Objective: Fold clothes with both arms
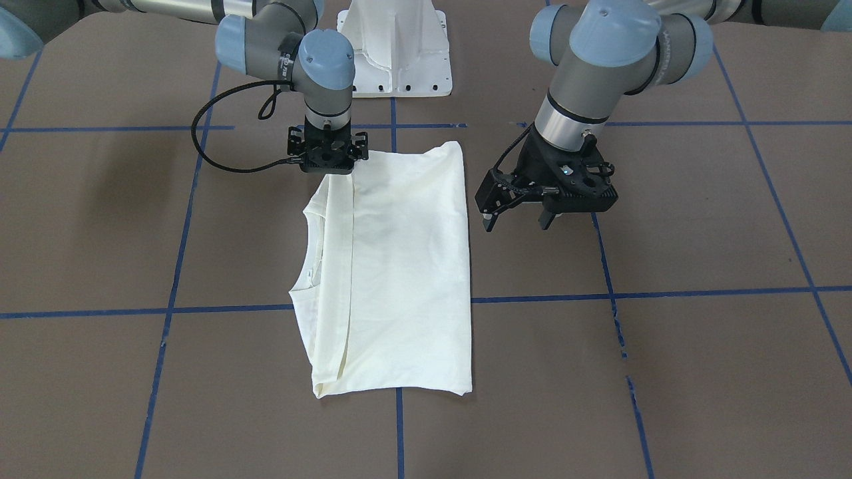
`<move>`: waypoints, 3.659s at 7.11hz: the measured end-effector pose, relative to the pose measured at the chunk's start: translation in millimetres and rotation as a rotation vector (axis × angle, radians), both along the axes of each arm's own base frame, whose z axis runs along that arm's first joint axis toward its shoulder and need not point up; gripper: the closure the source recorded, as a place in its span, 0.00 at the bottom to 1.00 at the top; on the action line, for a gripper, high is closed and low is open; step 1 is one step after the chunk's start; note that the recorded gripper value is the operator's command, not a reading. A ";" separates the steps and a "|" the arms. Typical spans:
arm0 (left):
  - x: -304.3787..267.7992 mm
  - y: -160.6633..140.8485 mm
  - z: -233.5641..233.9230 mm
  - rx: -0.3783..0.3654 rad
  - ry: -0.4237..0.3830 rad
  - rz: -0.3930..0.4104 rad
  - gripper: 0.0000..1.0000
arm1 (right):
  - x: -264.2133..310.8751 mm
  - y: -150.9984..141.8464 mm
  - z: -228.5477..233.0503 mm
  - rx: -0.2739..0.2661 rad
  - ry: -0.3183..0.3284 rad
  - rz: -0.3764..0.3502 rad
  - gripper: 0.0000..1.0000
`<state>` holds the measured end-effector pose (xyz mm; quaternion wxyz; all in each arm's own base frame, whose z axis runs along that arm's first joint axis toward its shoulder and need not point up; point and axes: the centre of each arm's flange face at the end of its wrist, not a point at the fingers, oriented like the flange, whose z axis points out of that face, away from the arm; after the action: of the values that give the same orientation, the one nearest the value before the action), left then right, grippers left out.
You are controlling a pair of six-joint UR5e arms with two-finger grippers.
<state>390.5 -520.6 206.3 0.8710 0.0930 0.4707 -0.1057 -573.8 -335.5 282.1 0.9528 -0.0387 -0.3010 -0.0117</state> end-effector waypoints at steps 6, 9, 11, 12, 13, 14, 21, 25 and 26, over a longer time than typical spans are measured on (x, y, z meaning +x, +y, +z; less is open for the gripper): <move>8.0 5.2 -1.6 -0.003 0.007 0.009 0.00 | 71.4 -14.6 59.7 0.017 0.100 -0.022 0.00; 7.4 6.8 -3.8 -0.002 0.011 0.009 0.00 | 86.9 -60.4 16.0 0.077 0.032 0.015 0.00; 8.0 6.3 -3.4 0.000 0.010 0.011 0.00 | 63.6 -120.0 -3.5 0.115 0.013 0.040 0.00; 8.4 6.0 -2.6 0.001 0.008 0.012 0.00 | 58.8 -145.1 -7.9 0.131 0.006 0.051 0.00; 8.9 5.5 -1.7 0.001 0.007 0.013 0.00 | 60.0 -162.9 -14.9 0.140 -0.004 0.062 0.00; 9.8 5.1 -0.6 0.000 0.007 0.013 0.00 | 63.1 -169.1 -23.9 0.139 -0.026 0.064 0.00; 150.3 172.5 36.6 -0.502 0.115 -0.111 0.04 | 133.6 -99.9 -51.8 0.022 -0.233 0.073 0.00; 168.7 211.5 68.8 -0.531 0.060 -0.127 0.19 | 135.3 -96.5 -61.7 0.022 -0.250 0.081 0.00; 169.0 212.8 71.3 -0.532 0.056 -0.127 0.55 | 135.3 -96.5 -62.5 0.023 -0.251 0.082 0.00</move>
<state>559.5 -307.7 277.7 0.8432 -0.1127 0.4433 -0.2825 -438.5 -432.0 219.6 0.9077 -0.0137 -0.4190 0.0191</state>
